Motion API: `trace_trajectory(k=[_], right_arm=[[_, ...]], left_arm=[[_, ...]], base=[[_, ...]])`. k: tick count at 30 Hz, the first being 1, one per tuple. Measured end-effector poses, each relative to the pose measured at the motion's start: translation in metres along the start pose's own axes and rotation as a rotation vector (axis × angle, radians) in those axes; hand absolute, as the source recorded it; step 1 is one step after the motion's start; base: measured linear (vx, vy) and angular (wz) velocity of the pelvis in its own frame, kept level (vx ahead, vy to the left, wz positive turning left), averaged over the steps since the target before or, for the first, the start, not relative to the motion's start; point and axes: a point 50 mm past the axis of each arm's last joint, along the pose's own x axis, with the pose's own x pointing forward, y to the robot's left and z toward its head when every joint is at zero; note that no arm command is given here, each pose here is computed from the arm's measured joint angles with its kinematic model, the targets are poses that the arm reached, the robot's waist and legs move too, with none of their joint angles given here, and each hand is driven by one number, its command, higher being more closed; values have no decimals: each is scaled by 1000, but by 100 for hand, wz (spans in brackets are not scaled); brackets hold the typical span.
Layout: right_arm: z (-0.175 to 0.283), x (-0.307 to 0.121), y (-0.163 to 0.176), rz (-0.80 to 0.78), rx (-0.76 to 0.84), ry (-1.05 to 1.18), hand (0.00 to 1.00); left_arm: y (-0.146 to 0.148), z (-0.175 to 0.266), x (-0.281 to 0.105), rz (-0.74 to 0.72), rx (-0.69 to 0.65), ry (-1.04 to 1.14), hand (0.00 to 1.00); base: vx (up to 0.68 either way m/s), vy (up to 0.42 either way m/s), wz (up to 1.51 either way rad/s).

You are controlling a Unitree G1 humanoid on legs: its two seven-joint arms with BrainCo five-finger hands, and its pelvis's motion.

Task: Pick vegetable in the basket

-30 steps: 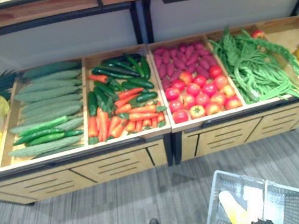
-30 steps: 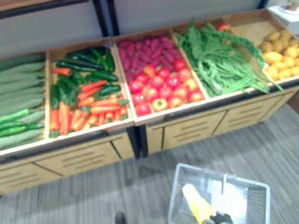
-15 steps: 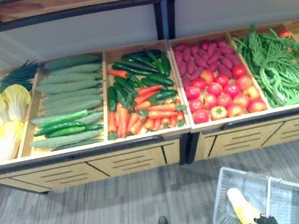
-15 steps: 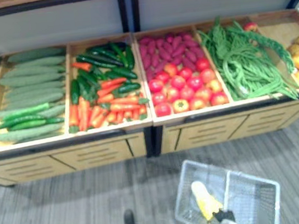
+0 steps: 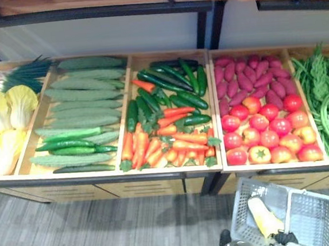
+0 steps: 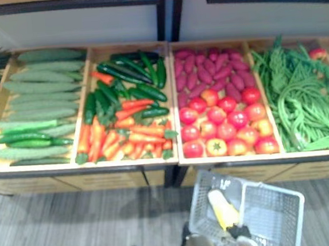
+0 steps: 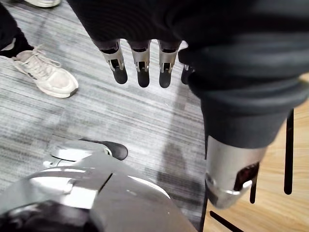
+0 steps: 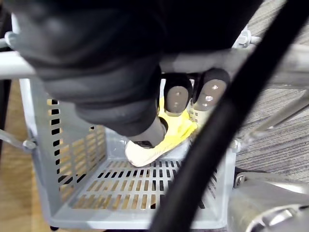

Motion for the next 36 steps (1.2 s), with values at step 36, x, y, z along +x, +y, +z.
trace_trajectory(k=[36], right_arm=[[-28, -8, -8, -37, 30, 85, 100]], left_arm=[[6, 12, 2, 31, 28, -50, 0]], base=[[37, 74, -9]])
